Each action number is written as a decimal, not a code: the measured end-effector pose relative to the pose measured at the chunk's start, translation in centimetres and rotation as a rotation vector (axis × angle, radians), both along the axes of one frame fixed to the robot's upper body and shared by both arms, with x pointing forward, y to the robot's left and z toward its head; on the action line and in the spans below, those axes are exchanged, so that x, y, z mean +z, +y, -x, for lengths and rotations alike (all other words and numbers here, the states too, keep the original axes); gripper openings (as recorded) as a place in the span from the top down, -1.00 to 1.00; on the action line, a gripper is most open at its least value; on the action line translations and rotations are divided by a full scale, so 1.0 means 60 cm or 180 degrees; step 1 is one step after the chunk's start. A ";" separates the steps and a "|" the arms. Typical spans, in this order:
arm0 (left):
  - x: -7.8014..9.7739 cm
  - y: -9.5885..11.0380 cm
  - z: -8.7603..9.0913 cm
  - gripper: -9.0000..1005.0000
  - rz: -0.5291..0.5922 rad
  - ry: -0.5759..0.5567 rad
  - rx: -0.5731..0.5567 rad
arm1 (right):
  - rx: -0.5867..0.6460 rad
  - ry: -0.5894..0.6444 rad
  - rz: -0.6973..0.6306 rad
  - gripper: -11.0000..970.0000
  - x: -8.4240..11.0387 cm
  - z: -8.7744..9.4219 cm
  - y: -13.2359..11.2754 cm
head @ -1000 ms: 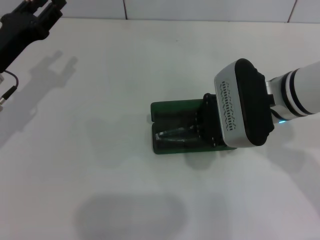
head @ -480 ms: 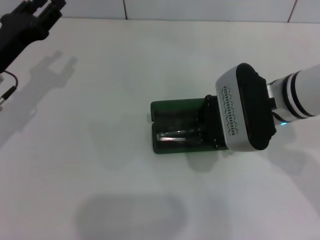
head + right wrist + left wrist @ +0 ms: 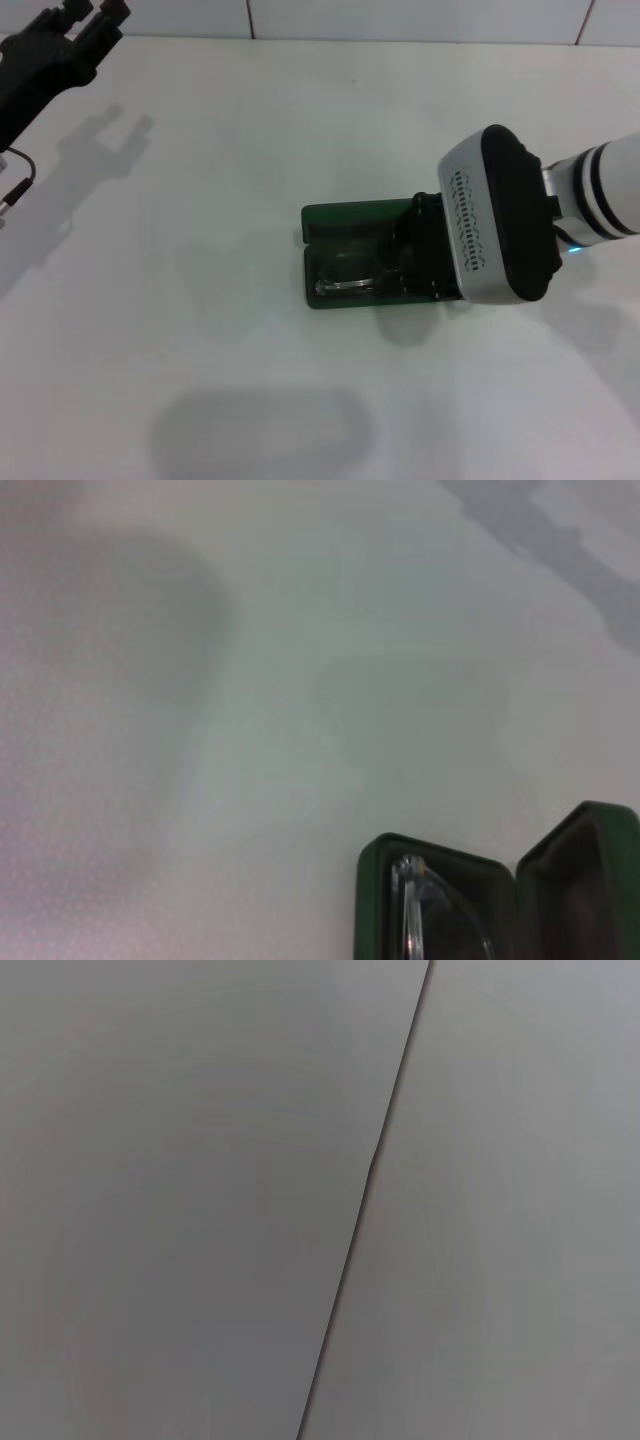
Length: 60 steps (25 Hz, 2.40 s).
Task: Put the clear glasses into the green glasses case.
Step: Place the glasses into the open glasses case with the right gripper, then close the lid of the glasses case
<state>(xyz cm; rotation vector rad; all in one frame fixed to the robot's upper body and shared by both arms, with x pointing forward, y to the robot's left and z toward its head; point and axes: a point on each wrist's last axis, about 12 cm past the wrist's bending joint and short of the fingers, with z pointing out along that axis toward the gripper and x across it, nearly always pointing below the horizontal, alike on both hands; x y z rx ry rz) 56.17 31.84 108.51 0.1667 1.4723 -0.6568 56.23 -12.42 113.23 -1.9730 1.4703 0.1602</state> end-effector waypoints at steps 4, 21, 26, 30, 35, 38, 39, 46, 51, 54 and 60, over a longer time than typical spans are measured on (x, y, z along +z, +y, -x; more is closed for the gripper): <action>-0.001 -0.001 0.000 -0.13 0.0005 0.0003 -0.0001 | -0.0044 0.0012 -0.0062 0.38 0.007 0.002 -0.008; -0.001 -0.003 0.001 -0.13 0.0034 0.0010 -0.0013 | -0.0157 0.0501 -0.1210 0.36 0.081 0.008 -0.102; -0.002 -0.013 -0.001 -0.13 0.0030 0.0015 -0.0068 | -0.0680 0.0564 -0.2242 0.36 0.081 -0.001 -0.182; -0.008 -0.023 0.001 -0.13 -0.0024 0.0060 -0.0141 | -0.1119 0.0784 -0.2837 0.35 0.040 0.005 -0.249; -0.015 -0.044 0.001 -0.13 -0.0112 0.0107 -0.0278 | -0.1401 0.0992 -0.3143 0.35 -0.015 0.031 -0.296; -0.019 -0.060 -0.009 -0.13 -0.0183 0.0205 -0.0380 | -0.1440 0.1101 -0.3161 0.34 -0.035 0.039 -0.298; -0.021 -0.069 -0.015 -0.13 -0.0213 0.0270 -0.0427 | -0.1444 0.1131 -0.3150 0.34 -0.038 0.041 -0.298; -0.026 -0.155 -0.062 -0.13 -0.0697 0.0880 -0.1061 | -0.1426 0.1261 -0.3062 0.34 -0.054 0.049 -0.285; -0.023 -0.194 -0.067 -0.13 -0.0942 0.1003 -0.1400 | -0.1583 0.1186 -0.3133 0.08 -0.057 0.051 -0.301; -0.028 -0.205 -0.063 -0.13 -0.1043 0.1045 -0.1484 | -0.1754 0.1078 -0.3261 -0.23 -0.056 0.054 -0.320; -0.036 -0.222 -0.051 -0.13 -0.1142 0.1062 -0.1683 | -0.2234 0.0818 -0.3802 -0.59 -0.059 0.064 -0.368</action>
